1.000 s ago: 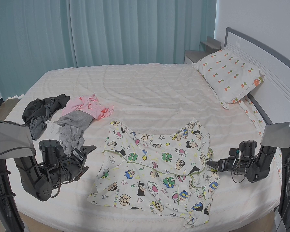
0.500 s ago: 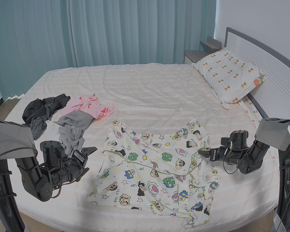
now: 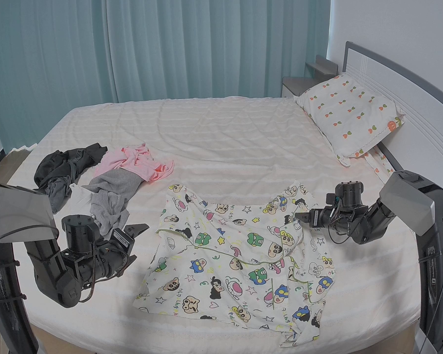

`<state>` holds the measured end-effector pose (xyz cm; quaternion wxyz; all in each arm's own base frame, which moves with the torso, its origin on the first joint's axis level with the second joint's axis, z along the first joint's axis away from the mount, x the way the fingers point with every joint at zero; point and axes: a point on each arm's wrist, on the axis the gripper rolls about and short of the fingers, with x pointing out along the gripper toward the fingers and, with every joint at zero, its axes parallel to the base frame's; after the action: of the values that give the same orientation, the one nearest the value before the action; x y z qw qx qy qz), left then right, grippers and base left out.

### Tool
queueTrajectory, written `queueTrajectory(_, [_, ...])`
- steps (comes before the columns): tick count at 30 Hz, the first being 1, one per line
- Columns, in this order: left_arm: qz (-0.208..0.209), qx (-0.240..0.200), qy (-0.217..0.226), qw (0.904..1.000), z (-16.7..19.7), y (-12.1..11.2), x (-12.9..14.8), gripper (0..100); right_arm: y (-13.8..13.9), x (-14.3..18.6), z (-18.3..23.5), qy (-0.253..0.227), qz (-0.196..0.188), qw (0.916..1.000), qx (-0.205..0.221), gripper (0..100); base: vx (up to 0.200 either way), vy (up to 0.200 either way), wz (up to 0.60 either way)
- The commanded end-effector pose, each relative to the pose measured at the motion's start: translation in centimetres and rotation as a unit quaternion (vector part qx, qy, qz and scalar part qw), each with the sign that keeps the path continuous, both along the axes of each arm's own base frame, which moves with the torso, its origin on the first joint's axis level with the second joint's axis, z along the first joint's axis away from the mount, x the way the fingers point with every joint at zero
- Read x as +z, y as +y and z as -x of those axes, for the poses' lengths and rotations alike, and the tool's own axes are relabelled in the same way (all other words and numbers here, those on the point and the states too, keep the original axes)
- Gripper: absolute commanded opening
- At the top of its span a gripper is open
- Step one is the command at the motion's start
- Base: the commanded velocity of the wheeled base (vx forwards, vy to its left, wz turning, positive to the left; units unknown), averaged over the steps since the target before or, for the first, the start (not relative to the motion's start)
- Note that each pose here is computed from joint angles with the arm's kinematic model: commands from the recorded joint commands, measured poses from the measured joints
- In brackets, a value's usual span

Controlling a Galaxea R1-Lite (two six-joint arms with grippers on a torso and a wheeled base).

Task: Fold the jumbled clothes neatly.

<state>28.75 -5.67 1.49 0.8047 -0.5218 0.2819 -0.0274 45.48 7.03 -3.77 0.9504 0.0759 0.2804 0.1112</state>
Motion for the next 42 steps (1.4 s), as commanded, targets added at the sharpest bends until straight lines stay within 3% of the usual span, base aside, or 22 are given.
queueTrajectory(1, [-0.001,0.001,0.003,1.0,0.0,0.0,-0.5,100,0.0,-1.9,-0.3,0.015,0.002,0.9999,-0.003,100,0.0,0.0,0.0])
queueTrajectory(3, [0.0,0.001,0.0,1.0,0.0,0.0,-0.5,100,0.0,-1.7,-0.2,0.016,-0.002,0.9998,-0.006,100,0.0,0.0,0.0])
queueTrajectory(9, [0.0,0.001,-0.001,1.0,0.0,0.0,-0.4,100,-0.6,1.2,0.4,0.026,-0.092,0.9943,-0.046,100,0.0,0.0,0.0])
queueTrajectory(17, [0.0,0.001,-0.001,1.0,0.0,0.0,-0.4,100,-4.6,1.7,1.7,0.044,-0.112,0.9903,-0.069,100,0.0,0.0,0.0])
queueTrajectory(23, [0.001,0.001,-0.001,1.0,0.0,0.0,-0.4,100,-6.5,1.1,4.1,0.087,-0.137,0.9861,-0.034,100,0.0,0.0,0.0])
queueTrajectory(29, [0.0,0.001,0.0,1.0,0.0,0.0,-0.5,100,-6.1,-0.3,5.7,0.111,-0.118,0.9864,0.029,100,0.0,0.0,0.0])
queueTrajectory(42, [0.0,0.001,-0.002,1.0,-0.1,0.0,-0.4,100,-4.2,-2.7,5.8,0.138,-0.11,0.9828,0.053,100,0.0,0.0,0.0])
